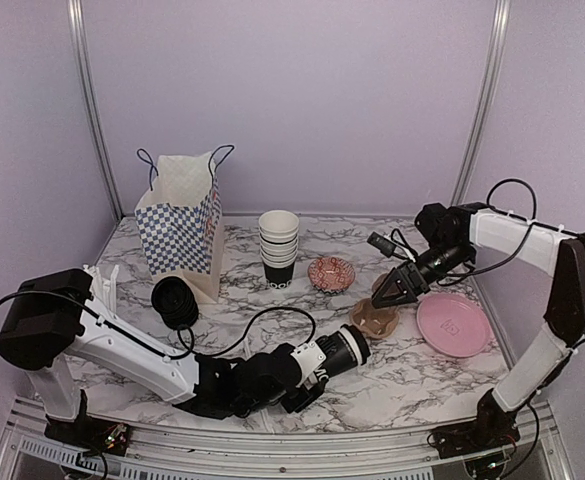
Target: Pack the takeout coffee
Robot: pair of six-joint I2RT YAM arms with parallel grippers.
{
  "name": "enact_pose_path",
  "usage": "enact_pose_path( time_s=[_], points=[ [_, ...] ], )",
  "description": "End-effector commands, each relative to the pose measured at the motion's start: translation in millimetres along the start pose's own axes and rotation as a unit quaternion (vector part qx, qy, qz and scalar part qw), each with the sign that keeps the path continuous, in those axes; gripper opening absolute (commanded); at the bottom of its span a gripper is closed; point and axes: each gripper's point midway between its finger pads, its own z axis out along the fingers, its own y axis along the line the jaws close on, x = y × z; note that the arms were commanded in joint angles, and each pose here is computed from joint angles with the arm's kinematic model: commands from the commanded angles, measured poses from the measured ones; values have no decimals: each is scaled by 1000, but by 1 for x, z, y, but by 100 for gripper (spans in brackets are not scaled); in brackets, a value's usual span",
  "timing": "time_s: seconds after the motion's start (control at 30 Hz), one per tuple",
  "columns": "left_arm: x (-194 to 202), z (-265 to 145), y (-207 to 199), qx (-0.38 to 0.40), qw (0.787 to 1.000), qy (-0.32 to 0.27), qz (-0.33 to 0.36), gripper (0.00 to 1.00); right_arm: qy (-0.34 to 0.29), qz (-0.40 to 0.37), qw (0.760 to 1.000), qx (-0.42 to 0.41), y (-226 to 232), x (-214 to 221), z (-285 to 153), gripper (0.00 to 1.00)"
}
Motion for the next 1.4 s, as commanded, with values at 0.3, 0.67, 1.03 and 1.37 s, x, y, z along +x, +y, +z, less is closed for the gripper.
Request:
enact_pose_path(
  time_s=[0.3, 0.67, 1.03, 1.37],
  points=[
    [-61, -17, 24, -40, 993, -106, -40, 70, -9, 13, 994, -104, 27, -2, 10, 99],
    [-63, -18, 25, -42, 992, -111, -43, 71, 8, 12, 994, -105, 31, 3, 22, 83],
    [-61, -17, 26, -47, 992, -111, -43, 73, 30, -5, 994, -101, 36, 7, 33, 73],
    [-41, -22, 33, -62, 993, -92, -43, 90, 38, -40, 997, -61, 30, 0, 27, 60]
  ],
)
